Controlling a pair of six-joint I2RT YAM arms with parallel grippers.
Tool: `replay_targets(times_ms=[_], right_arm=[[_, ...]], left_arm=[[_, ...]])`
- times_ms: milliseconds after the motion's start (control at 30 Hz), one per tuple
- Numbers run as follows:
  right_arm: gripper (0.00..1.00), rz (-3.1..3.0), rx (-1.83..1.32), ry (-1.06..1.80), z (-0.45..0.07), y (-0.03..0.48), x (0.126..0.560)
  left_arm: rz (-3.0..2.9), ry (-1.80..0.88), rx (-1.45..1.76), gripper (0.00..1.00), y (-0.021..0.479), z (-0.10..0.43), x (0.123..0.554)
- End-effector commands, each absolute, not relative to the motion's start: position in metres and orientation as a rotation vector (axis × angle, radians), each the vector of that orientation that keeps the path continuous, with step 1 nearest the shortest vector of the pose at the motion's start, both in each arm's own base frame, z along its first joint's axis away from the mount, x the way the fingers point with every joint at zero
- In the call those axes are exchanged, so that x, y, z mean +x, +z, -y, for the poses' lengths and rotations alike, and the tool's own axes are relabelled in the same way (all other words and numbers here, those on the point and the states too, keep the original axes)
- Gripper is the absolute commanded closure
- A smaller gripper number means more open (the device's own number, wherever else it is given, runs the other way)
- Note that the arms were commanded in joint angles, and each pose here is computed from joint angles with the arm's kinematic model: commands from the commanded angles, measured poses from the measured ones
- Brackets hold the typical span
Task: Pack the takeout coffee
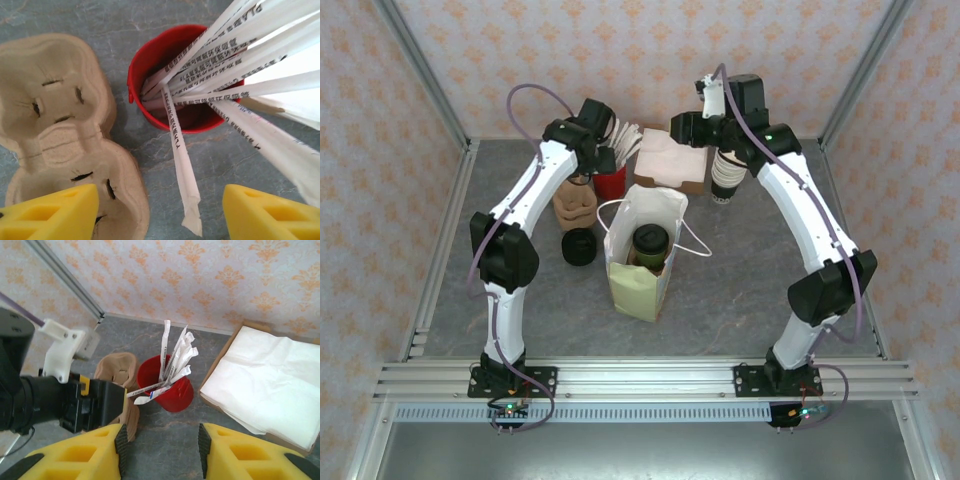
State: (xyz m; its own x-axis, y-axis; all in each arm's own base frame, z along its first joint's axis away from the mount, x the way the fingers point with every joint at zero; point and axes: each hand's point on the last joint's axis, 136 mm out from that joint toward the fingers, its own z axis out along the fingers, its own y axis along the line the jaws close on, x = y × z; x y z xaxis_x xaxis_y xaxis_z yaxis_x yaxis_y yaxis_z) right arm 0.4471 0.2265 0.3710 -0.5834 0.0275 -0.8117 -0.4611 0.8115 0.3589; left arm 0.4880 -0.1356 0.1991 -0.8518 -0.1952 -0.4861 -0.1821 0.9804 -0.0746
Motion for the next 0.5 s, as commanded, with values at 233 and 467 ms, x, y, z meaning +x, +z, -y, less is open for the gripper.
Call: replay_targets(times_ms=[233,467], right_arm=[[0.57,-2.163,-0.175,0.706,-0.219,0.369,0.450],[0.57,-2.197,-0.142,0.674,-0.211,0.366,0.444]], left_arm=[[-2.616,-0.057,-0.246,0.47,0.203,0.147,0.487],[-2.606,-0.055,-0.254,0.54,0.198,0.152,0.494]])
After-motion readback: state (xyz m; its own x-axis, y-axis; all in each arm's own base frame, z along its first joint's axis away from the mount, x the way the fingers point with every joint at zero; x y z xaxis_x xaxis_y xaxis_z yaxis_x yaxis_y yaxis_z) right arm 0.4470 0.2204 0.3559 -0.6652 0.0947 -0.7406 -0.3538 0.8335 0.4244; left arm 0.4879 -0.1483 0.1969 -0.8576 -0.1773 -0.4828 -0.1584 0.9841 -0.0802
